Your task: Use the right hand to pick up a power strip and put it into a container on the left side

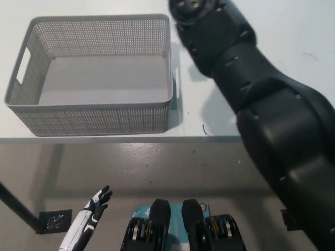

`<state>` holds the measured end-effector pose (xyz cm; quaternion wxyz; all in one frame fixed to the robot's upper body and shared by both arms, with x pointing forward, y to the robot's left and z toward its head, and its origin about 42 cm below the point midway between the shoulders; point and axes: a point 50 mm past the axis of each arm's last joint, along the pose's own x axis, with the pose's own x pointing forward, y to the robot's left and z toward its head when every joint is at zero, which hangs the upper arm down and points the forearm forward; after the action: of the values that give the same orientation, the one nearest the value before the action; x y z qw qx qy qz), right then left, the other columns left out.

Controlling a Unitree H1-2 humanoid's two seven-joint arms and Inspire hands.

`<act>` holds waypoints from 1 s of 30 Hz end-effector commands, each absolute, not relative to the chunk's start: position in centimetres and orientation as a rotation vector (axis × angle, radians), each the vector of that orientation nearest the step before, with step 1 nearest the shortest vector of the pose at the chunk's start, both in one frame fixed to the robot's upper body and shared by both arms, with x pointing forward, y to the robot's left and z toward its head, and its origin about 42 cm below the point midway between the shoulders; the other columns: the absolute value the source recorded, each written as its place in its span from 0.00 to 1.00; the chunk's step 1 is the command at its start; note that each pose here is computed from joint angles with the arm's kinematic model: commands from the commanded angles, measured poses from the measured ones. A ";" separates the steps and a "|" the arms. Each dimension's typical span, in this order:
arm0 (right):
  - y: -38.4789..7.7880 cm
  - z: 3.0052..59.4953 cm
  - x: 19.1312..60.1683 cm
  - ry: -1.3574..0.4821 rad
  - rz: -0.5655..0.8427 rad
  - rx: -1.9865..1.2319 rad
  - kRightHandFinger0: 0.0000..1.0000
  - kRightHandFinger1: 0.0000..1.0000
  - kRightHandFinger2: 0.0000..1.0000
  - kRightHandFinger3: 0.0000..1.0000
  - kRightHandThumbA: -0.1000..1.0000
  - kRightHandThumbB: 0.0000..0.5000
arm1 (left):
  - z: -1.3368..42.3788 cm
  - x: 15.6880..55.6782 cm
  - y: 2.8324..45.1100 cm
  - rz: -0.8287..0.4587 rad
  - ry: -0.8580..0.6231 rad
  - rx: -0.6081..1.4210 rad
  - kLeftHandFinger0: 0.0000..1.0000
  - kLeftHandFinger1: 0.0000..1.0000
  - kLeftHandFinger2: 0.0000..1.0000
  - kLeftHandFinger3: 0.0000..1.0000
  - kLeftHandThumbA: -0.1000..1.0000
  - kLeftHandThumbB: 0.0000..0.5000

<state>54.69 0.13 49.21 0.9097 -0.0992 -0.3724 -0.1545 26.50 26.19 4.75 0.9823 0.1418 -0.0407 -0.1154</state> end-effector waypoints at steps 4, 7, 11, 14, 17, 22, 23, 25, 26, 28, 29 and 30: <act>5.9 55.2 50.9 -0.968 -0.191 -0.125 0.00 0.00 0.49 0.61 0.00 0.19 | 6.7 27.7 25.7 -0.304 -0.185 0.312 1.00 1.00 0.98 1.00 1.00 0.33; 7.0 53.0 51.0 -0.908 -0.115 -0.129 0.00 0.00 0.49 0.57 0.00 0.09 | 7.0 28.0 25.6 -0.317 -0.195 0.319 1.00 1.00 1.00 1.00 1.00 0.33; 8.2 48.2 51.1 -0.821 -0.064 -0.222 0.00 0.00 0.41 0.47 0.00 0.10 | 7.2 28.3 25.5 -0.322 -0.205 0.324 1.00 1.00 1.00 1.00 1.00 0.38; 8.7 45.3 51.5 -0.720 -0.021 -0.294 0.00 0.02 0.46 0.47 0.00 0.19 | 7.5 28.5 25.4 -0.327 -0.206 0.323 1.00 1.00 1.00 1.00 1.00 0.41; 8.1 41.5 52.1 -0.660 0.024 -0.509 0.00 0.17 0.66 0.59 0.00 0.27 | 7.8 28.8 25.3 -0.335 -0.216 0.331 1.00 1.00 1.00 1.00 1.00 0.40; 7.1 37.0 53.4 -0.412 0.233 -0.842 0.10 0.33 0.73 0.90 0.15 0.34 | 8.3 29.2 25.2 -0.346 -0.238 0.349 1.00 1.00 0.98 1.00 1.00 0.33; 6.8 36.4 53.7 -0.345 0.295 -0.928 0.38 0.55 0.82 1.00 0.35 0.50 | 8.3 29.3 25.1 -0.347 -0.234 0.347 1.00 1.00 0.98 1.00 1.00 0.37; 6.1 35.1 54.2 -0.183 0.440 -1.059 0.82 0.98 1.00 1.00 0.46 0.64 | 8.5 29.5 25.0 -0.352 -0.235 0.347 1.00 1.00 0.97 1.00 1.00 0.39; 5.7 34.5 54.2 -0.147 0.484 -1.086 0.94 1.00 1.00 1.00 0.43 0.71 | 8.5 29.5 25.0 -0.355 -0.234 0.345 1.00 1.00 0.97 1.00 1.00 0.39; 5.3 34.1 54.4 -0.117 0.498 -1.141 1.00 1.00 1.00 1.00 0.52 0.82 | 8.6 29.6 24.9 -0.360 -0.243 0.356 1.00 1.00 0.97 1.00 1.00 0.34; 5.2 34.1 54.4 -0.116 0.508 -1.174 1.00 1.00 1.00 1.00 0.53 0.82 | 8.7 29.6 24.9 -0.361 -0.245 0.363 1.00 1.00 0.97 1.00 1.00 0.34; 5.1 34.7 54.6 -0.114 0.512 -1.197 1.00 1.00 1.00 1.00 0.57 0.85 | 8.8 29.9 24.9 -0.365 -0.249 0.361 1.00 1.00 0.97 1.00 1.00 0.34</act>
<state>52.48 4.99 28.79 0.9170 -0.3586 -0.1499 0.0890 28.39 25.06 6.45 0.9732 0.1540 -0.0748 -0.1537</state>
